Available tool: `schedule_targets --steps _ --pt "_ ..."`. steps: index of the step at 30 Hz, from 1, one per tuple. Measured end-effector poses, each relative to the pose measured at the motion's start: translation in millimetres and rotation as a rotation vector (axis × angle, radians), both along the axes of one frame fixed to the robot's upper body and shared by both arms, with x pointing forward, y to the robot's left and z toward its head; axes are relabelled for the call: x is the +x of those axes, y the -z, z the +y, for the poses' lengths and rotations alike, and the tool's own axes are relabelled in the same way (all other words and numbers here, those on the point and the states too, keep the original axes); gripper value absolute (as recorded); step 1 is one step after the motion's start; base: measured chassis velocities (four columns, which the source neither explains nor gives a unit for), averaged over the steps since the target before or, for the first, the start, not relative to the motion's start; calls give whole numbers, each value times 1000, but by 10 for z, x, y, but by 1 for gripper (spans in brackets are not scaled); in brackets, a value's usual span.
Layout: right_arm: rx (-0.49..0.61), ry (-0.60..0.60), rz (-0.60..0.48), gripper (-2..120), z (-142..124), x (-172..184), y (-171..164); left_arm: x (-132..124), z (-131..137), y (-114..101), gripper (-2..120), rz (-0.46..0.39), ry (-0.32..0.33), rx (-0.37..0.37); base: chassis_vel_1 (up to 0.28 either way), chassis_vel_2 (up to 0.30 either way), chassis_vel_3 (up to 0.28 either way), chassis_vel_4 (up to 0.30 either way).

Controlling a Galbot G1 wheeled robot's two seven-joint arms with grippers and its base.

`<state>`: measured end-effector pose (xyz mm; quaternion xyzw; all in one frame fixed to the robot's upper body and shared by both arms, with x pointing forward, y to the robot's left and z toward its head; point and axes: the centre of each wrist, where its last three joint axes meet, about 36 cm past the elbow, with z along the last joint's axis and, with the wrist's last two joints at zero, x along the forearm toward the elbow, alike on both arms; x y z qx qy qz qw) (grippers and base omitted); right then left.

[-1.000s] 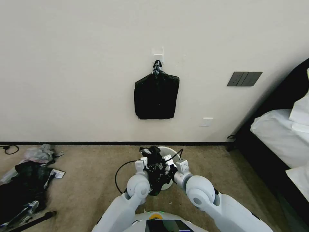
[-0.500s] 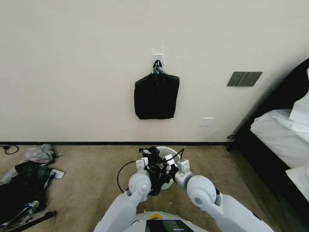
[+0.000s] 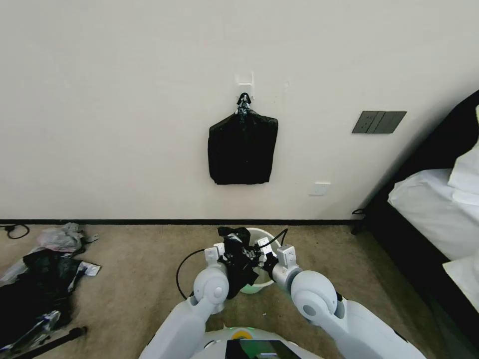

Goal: Place a trash bag onto the trash bin.

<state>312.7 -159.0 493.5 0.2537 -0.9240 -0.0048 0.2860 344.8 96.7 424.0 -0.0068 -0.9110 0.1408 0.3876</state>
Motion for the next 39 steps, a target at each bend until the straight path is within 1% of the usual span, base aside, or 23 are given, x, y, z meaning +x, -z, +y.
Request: schedule_targets --steps 6,8,9,11,12,14,20,29,35,36,37,38,39 --pt "14 30 -18 0 -65 16 -95 -63 155 -91 1 -45 -34 -31 0 0 0 0" --pt "20 56 -38 0 -142 30 -160 -84 264 -174 1 -66 -51 -46 0 0 0 0" --pt "20 56 -38 0 -142 30 -160 -84 264 -174 1 -66 -51 -46 0 0 0 0" --pt "33 85 -50 0 -233 54 -232 -97 371 -245 1 -81 -64 -54 0 0 0 0" --pt "33 85 -50 0 -233 54 -232 -97 371 -245 1 -81 -64 -54 0 0 0 0" --pt "34 112 -61 0 -313 85 -281 -117 459 -303 1 -92 -71 -58 0 0 0 0" --pt "17 161 -69 0 -454 139 -298 -213 590 -420 1 -111 -68 -65 0 0 0 0" --pt "-15 219 -48 0 -607 187 -206 -277 706 -484 1 -118 -70 -56 0 0 0 0" --pt "-26 231 -49 0 -634 199 -190 -317 733 -512 1 -121 -65 -55 0 0 0 0" --pt "-33 228 -54 2 -633 191 -195 -324 734 -520 1 -122 -65 -55 0 0 0 0" --pt "-47 218 -70 7 -628 166 -197 -332 734 -531 1 -124 -63 -56 0 0 0 0" --pt "-47 218 -70 7 -628 166 -197 -332 734 -531 1 -124 -63 -56 0 0 0 0" --pt "-70 197 -101 14 -618 121 -190 -340 734 -543 1 -125 -60 -56 0 0 0 0"
